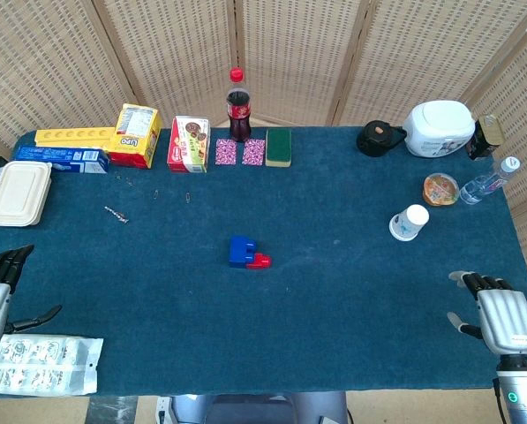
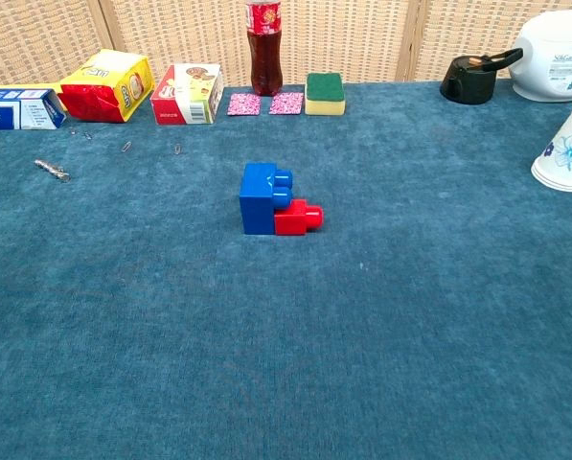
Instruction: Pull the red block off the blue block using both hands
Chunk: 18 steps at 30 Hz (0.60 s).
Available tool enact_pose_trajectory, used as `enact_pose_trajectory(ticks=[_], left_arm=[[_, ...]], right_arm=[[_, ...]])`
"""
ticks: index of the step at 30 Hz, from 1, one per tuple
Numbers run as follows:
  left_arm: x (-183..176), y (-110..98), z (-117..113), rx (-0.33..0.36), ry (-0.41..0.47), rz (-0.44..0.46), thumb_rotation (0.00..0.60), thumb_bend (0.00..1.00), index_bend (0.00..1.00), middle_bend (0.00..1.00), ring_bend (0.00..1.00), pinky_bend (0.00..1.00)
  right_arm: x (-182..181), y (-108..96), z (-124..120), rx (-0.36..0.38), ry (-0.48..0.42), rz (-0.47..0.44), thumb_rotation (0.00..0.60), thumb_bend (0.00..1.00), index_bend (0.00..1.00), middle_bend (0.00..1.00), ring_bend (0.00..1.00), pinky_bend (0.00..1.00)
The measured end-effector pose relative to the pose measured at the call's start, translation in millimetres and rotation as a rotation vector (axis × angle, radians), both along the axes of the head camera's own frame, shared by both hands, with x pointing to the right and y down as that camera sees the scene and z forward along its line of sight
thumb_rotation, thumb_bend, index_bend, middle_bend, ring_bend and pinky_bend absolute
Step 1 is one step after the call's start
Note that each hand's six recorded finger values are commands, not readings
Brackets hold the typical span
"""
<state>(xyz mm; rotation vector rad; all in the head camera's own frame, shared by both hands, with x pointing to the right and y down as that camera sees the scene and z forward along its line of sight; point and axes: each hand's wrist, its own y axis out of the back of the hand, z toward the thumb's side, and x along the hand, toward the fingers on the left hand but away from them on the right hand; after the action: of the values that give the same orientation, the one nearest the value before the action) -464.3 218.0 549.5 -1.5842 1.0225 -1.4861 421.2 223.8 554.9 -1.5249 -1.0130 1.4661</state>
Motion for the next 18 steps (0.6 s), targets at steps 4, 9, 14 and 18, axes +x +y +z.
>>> enact_pose_trajectory(ticks=[4, 9, 14, 18], left_arm=[[1.2, 0.0, 1.0, 0.003, 0.002, 0.006, 0.319, 0.17, 0.06, 0.16, 0.14, 0.2], [4.9, -1.6, 1.5, -0.005, 0.004, 0.024, 0.313, 0.17, 0.07, 0.16, 0.14, 0.2], [7.6, -5.1, -1.4, -0.002, 0.009, 0.035, 0.315, 0.17, 0.07, 0.16, 0.14, 0.2], [10.3, -8.4, 2.1, -0.019, 0.021, 0.045, 0.31, 0.18, 0.07, 0.16, 0.14, 0.2]], right_arm=[[0.9, 0.3, -0.5, 0.001, 0.001, 0.003, 0.6, 0.2, 0.34, 0.44, 0.46, 0.44], [1.9, 1.7, 1.5, -0.004, 0.0, 0.005, 0.6, 0.2, 0.34, 0.44, 0.46, 0.44], [2.3, 3.5, 0.4, 0.002, -0.005, 0.003, 0.6, 0.2, 0.34, 0.44, 0.46, 0.45], [4.0, 4.6, -0.1, 0.001, -0.007, 0.004, 0.6, 0.2, 0.34, 0.44, 0.46, 0.45]])
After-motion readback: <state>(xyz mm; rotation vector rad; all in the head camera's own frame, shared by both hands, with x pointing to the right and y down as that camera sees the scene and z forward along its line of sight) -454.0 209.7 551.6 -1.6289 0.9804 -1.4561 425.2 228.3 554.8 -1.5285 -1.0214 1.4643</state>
